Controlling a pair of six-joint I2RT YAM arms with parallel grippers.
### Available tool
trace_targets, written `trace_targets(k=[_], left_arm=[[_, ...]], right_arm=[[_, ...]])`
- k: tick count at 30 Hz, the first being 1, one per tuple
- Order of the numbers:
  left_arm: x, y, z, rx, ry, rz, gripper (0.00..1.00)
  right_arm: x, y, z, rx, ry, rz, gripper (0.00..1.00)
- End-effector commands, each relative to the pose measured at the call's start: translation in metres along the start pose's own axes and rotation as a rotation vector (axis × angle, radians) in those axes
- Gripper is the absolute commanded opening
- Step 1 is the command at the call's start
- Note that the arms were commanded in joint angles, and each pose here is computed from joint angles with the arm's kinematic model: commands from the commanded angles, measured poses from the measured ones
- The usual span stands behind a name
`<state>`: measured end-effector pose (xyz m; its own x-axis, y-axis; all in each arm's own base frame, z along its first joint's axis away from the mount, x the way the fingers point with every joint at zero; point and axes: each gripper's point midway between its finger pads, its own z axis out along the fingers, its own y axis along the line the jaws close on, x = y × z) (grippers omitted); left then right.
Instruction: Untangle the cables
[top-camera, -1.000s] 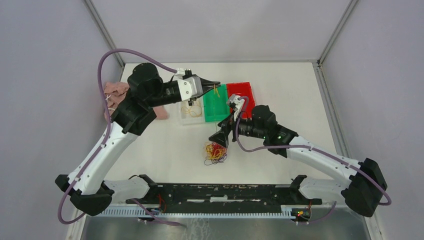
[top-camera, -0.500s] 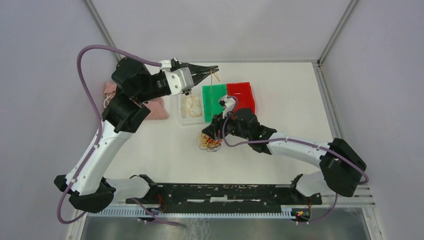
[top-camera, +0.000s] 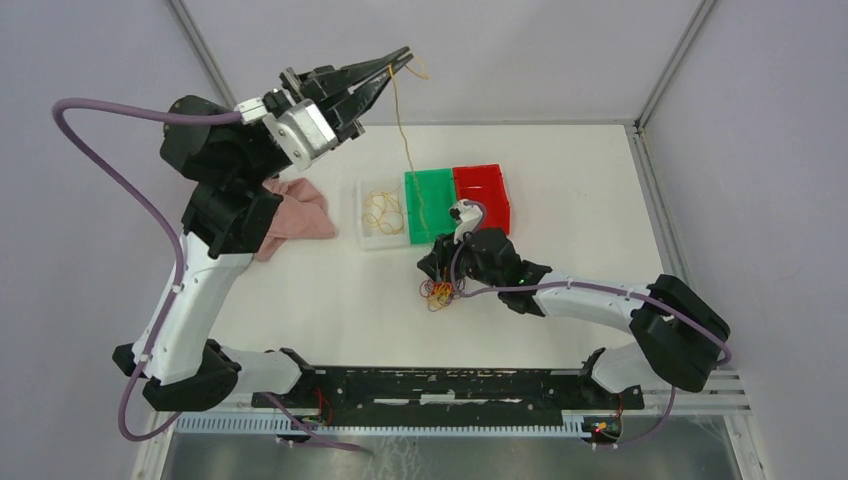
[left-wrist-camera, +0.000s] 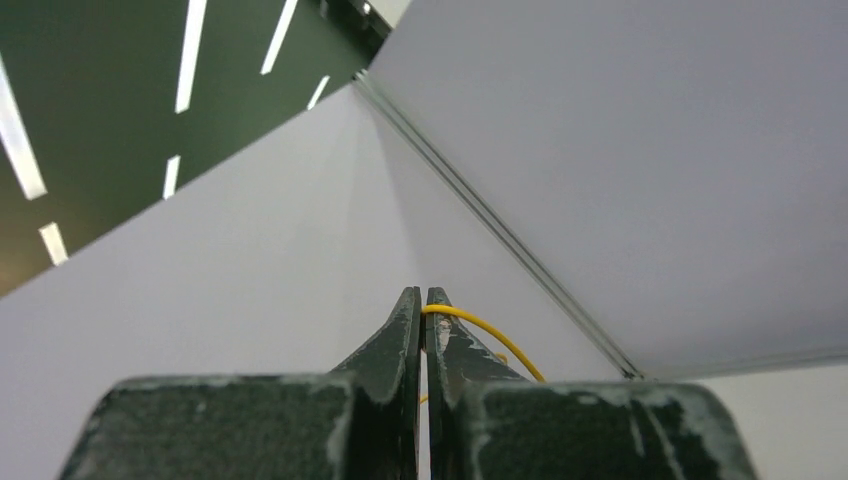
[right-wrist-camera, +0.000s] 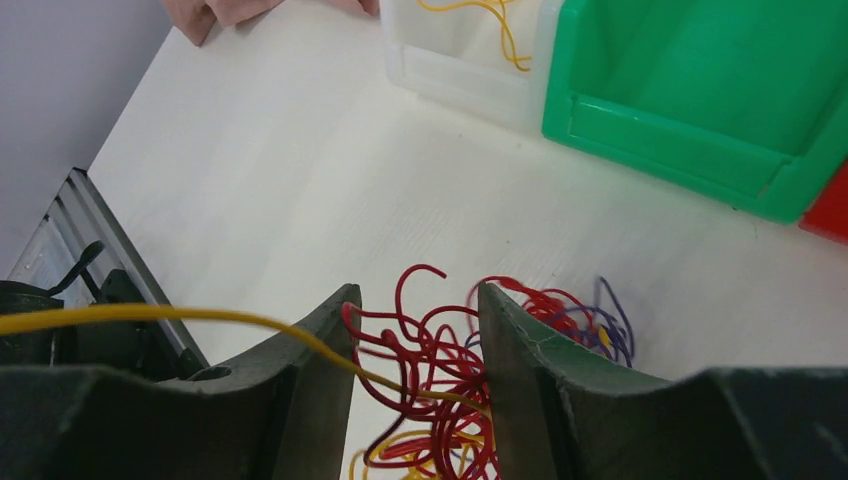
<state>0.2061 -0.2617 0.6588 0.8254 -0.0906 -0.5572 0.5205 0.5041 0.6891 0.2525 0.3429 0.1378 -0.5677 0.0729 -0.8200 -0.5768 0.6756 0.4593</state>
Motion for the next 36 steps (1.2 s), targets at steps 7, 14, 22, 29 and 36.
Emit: trace_targets(k=[7, 14, 22, 29, 36], left_arm=[[-0.117, 0.091, -0.009, -0.306, -0.274, 0.359, 0.03], [-0.162, 0.120, -0.027, -0.471, -0.363, 0.620, 0.03], [-0.222, 0.146, -0.057, -0.681, -0.453, 0.912, 0.03], [-0.275, 0.139, -0.089, -0.780, -0.533, 1.189, 0.03], [-0.272, 0.143, -0.100, -0.776, -0.447, 1.154, 0.03]], right_arm=[[0.007, -0.016, -0.012, 0.079, -0.012, 0.012, 0.57], [0.015, -0.026, -0.021, 0.117, 0.004, 0.013, 0.62], [0.022, -0.040, -0.031, 0.191, 0.030, -0.002, 0.73], [0.032, -0.057, -0.041, 0.265, 0.045, 0.000, 0.81], [0.017, -0.071, -0.063, 0.362, -0.002, -0.030, 0.86]])
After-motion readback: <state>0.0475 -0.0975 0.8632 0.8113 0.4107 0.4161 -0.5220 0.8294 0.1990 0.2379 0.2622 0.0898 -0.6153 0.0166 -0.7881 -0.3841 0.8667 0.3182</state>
